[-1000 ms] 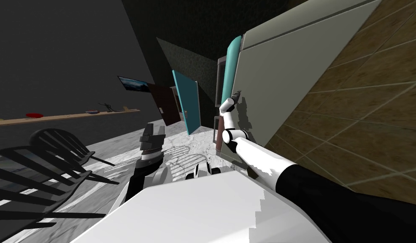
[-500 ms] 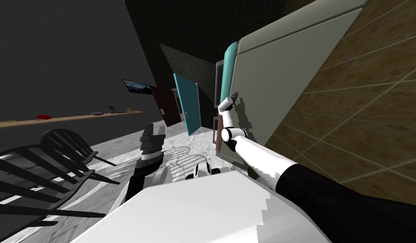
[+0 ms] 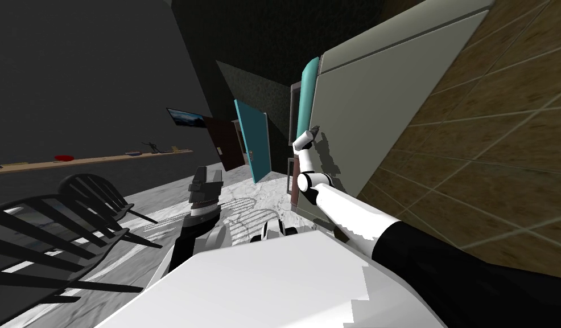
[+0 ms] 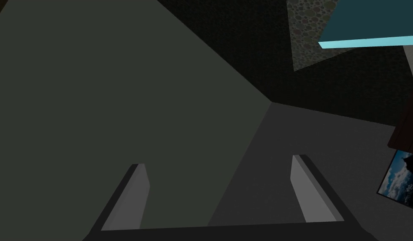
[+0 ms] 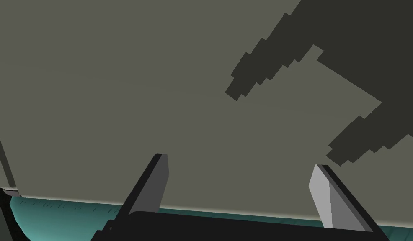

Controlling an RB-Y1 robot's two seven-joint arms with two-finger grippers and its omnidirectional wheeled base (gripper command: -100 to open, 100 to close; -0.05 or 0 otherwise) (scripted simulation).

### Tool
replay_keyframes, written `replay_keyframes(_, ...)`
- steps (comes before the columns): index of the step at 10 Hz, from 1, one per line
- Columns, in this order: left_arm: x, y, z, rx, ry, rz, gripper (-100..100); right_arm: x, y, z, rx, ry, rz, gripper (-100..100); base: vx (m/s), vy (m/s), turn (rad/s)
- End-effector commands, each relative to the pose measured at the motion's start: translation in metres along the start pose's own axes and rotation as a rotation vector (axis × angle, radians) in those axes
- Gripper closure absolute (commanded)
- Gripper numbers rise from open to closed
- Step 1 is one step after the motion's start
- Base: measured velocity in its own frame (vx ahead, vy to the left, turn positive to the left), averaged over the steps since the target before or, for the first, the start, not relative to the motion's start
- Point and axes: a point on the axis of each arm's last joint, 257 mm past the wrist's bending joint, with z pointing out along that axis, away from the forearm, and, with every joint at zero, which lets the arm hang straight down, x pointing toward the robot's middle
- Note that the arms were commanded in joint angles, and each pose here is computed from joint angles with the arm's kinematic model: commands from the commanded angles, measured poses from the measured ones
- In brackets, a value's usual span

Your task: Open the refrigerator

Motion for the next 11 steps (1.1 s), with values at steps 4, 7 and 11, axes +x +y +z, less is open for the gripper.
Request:
replay_keyframes(4,0.000,0.000,0.000,0.000,0.000,0.000,0,-0.020,0.013,-0.007,-0.019,-0.045,0.001,-100,0.004,0.000,0.003)
replay_keyframes(7,0.000,0.000,0.000,0.000,0.000,0.000,0,-0.031,0.022,-0.011,-0.056,-0.066,0.034,-100,0.011,-0.016,0.092)
replay_keyframes(11,0.000,0.000,0.000,0.000,0.000,0.000,0,-0.068,0.053,-0.035,-0.165,-0.133,0.111,-100,0.040,-0.011,0.068)
